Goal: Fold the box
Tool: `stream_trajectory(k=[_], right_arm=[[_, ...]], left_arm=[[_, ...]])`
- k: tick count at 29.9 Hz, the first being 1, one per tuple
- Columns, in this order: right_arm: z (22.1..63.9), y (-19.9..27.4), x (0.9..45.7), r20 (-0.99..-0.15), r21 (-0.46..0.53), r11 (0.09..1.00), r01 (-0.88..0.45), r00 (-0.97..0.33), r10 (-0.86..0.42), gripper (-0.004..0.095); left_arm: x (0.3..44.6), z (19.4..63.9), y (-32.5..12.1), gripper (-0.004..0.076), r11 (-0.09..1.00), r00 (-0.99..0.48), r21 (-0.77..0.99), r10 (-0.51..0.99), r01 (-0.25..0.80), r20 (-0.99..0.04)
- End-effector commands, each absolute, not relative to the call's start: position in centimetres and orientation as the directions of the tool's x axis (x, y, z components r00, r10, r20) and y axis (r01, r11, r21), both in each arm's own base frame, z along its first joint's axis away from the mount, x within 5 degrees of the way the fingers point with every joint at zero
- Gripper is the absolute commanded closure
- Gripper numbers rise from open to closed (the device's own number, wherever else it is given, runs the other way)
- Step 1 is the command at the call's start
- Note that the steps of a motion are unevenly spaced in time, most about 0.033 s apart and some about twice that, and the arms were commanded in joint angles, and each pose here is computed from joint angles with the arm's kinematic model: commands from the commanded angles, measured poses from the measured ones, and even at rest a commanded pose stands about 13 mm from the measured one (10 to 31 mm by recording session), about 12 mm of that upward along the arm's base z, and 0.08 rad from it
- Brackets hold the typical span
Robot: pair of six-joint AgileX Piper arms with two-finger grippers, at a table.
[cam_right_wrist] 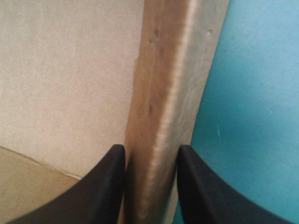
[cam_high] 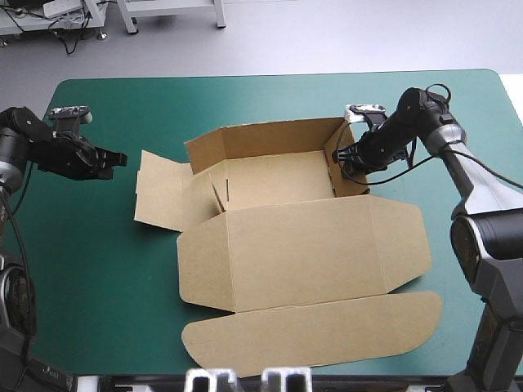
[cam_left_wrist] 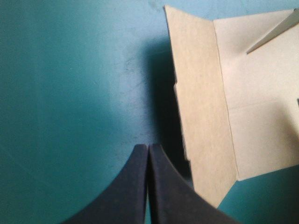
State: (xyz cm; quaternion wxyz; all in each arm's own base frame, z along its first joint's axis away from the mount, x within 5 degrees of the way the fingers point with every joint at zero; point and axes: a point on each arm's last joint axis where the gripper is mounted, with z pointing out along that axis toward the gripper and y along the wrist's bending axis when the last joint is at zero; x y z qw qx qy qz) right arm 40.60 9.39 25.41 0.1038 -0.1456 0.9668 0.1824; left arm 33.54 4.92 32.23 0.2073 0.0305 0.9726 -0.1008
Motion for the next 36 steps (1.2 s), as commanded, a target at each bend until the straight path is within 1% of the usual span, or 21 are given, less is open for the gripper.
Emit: stream_trajectory(k=[1, 2, 3, 7, 9, 13, 15, 17, 21, 24, 26, 27, 28, 33, 36], right_arm=[[27.6, 9.9, 39.7, -0.267, 0.392, 0.85, -0.35, -0.928, -0.259, 0.0767], [27.7, 10.0, 39.6, -0.268, 0.399, 0.845, -0.356, -0.927, -0.264, 0.086], [27.9, 10.0, 39.6, -0.273, 0.407, 0.842, -0.354, -0.927, -0.258, 0.0926], [29.2, 10.4, 39.1, -0.305, 0.45, 0.818, -0.358, -0.923, -0.236, 0.0921], [30.3, 10.4, 38.7, -0.331, 0.452, 0.812, -0.368, -0.915, -0.23, 0.0921], [33.1, 10.2, 37.3, -0.393, 0.439, 0.809, -0.391, -0.893, -0.219, 0.0921], [35.1, 10.0, 36.2, -0.442, 0.424, 0.806, -0.414, -0.871, -0.215, 0.0921], [36.9, 9.8, 35.0, -0.485, 0.409, 0.803, -0.433, -0.849, -0.21, 0.0921], [40.4, 8.7, 32.6, -0.569, 0.382, 0.811, -0.443, -0.804, -0.172, 0.0921], [42.7, 7.7, 31.1, -0.627, 0.377, 0.821, -0.428, -0.77, -0.113, 0.0921], [44.1, 7.1, 30.2, -0.67, 0.38, 0.822, -0.424, -0.739, -0.072, 0.0921], [44.9, 6.9, 29.7, -0.694, 0.38, 0.822, -0.425, -0.718, -0.05, 0.0921], [45.5, 6.6, 29.3, -0.716, 0.383, 0.823, -0.419, -0.697, -0.022, 0.0921], [47.7, 5.8, 28.4, -0.803, 0.354, 0.85, -0.389, -0.592, 0.064, 0.0921], [47.9, 5.7, 28.9, -0.819, 0.356, 0.859, -0.367, -0.565, 0.098, 0.0921]], left_arm=[[33.1, 34.6, 4.6, 0.0733, 0.979, -0.873, -0.176, 0.005, 0.105, -0.488], [33.1, 34.6, 4.8, 0.0733, 0.981, -0.868, -0.164, 0.008, 0.102, -0.496], [33.2, 34.6, 5.0, 0.0733, 0.985, -0.863, -0.14, 0.015, 0.099, -0.505], [33.4, 34.6, 5.9, 0.0733, 0.996, -0.854, -0.025, 0.06, 0.085, -0.516], [33.4, 34.7, 6.7, 0.0733, 0.998, -0.845, -0.005, 0.05, 0.062, -0.533], [33.3, 35.0, 8.8, 0.0733, 0.998, -0.809, -0.058, -0.047, -0.016, -0.586], [33.0, 35.2, 10.3, 0.0733, 0.993, -0.79, -0.105, -0.11, -0.059, -0.603], [32.8, 35.1, 11.6, 0.0733, 0.978, -0.767, -0.198, -0.176, -0.066, -0.617], [32.9, 35.1, 12.7, 0.0733, 0.891, -0.717, -0.455, -0.304, 0.019, -0.627], [33.4, 34.8, 12.8, 0.0733, 0.797, -0.708, -0.591, -0.345, 0.127, -0.616], [33.8, 34.6, 12.4, 0.0733, 0.714, -0.71, -0.668, -0.36, 0.209, -0.606], [34.0, 34.6, 12.2, 0.0733, 0.674, -0.704, -0.696, -0.369, 0.247, -0.607], [34.5, 34.6, 11.8, 0.0733, 0.632, -0.693, -0.73, -0.404, 0.261, -0.597], [35.5, 35.7, 9.8, 0.0732, 0.529, -0.669, -0.784, -0.457, 0.325, -0.586], [35.7, 36.5, 7.6, 0.0732, 0.486, -0.673, -0.79, -0.444, 0.373, -0.591]])
